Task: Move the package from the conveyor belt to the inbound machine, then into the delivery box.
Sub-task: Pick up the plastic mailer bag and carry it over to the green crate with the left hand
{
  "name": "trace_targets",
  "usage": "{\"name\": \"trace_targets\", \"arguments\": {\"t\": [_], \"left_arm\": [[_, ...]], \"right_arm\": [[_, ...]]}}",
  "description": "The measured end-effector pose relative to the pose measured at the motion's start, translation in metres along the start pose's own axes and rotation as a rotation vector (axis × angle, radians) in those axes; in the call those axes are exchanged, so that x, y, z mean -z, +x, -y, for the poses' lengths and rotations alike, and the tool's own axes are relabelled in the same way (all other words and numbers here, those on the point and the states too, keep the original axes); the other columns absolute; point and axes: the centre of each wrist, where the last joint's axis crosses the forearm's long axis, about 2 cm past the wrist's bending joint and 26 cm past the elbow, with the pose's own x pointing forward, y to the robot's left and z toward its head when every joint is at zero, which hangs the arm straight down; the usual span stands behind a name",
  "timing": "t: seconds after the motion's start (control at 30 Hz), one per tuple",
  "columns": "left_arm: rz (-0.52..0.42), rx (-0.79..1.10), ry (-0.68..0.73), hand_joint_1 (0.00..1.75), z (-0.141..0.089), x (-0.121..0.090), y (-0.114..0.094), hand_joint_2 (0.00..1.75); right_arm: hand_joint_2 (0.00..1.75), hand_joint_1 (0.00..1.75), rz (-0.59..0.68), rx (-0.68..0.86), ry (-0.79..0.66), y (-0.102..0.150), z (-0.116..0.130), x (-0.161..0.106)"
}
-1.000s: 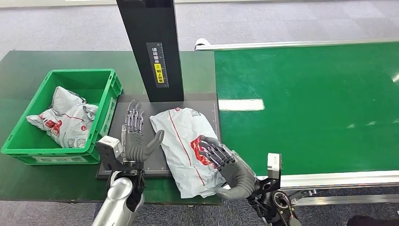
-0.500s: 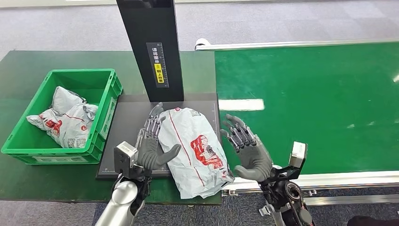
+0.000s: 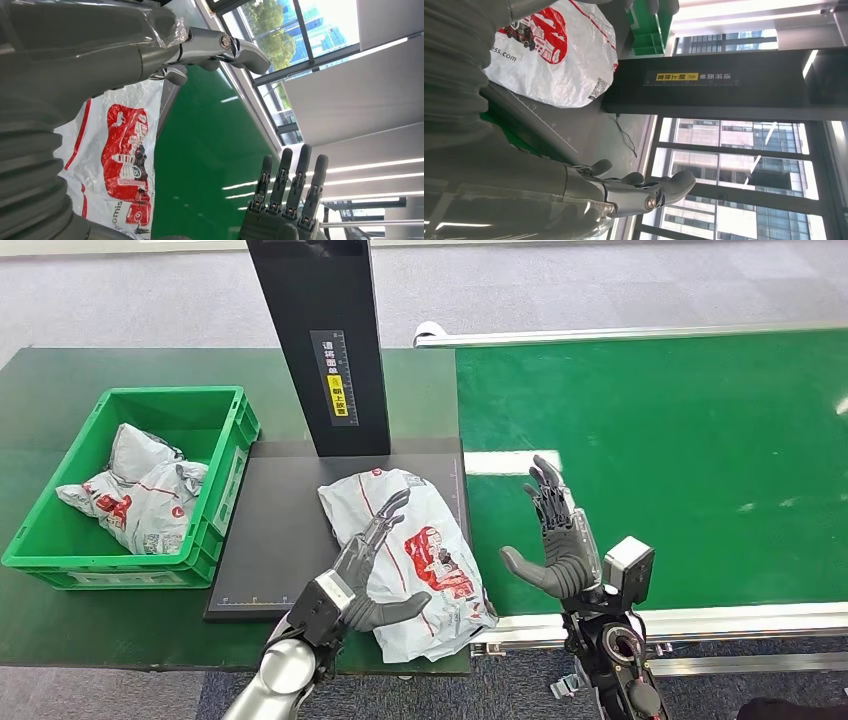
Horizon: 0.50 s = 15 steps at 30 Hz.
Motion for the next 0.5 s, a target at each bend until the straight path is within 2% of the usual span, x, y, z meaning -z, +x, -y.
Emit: {"name": "trace_targets", "arguments": {"t": [0.23,0.5], "left_arm": [[-0.011,0.013,-0.027,0.0,0.002,-0.001,0.0,1.75],[-0.09,0.131,-0.233,0.0,0.019,-0.001,-0.005,1.75]], "right_arm": [[1.75,0.0,0.001,-0.001,-0.003,0.0,0.0,0.0],[1.75,0.0,0.032,-0.047,-0.084,0.003,0.003,-0.006]]}}
